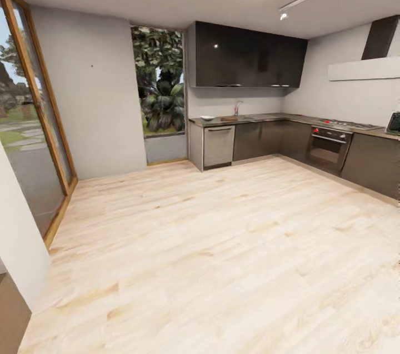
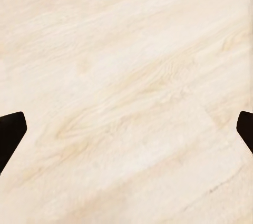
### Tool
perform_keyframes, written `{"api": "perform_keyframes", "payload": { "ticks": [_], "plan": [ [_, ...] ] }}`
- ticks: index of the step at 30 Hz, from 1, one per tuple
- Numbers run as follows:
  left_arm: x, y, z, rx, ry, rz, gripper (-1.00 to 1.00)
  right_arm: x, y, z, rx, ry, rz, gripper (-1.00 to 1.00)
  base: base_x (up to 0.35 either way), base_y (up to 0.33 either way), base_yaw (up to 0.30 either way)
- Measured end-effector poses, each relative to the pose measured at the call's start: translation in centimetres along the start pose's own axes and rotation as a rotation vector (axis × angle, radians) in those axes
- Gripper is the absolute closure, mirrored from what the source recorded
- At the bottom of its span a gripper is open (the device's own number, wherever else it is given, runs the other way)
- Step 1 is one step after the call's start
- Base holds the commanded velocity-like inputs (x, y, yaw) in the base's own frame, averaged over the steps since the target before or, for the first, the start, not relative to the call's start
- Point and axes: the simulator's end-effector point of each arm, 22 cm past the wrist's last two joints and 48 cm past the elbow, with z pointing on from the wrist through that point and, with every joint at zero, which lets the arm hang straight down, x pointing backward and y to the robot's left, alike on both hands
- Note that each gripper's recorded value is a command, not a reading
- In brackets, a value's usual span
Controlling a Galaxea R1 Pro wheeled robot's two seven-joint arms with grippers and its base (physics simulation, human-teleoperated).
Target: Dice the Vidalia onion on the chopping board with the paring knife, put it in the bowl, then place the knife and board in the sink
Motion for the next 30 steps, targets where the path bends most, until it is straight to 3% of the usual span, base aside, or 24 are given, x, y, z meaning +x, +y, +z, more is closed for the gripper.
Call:
{"api": "perform_keyframes", "payload": {
  "ticks": [30],
  "plan": [
    [0.01,-0.01,0.00,0.000,0.000,0.000,-1.00,-0.02,0.00,0.00,0.000,-0.001,0.000,-1.00,0.346,0.000,-0.251]
  ]
}}
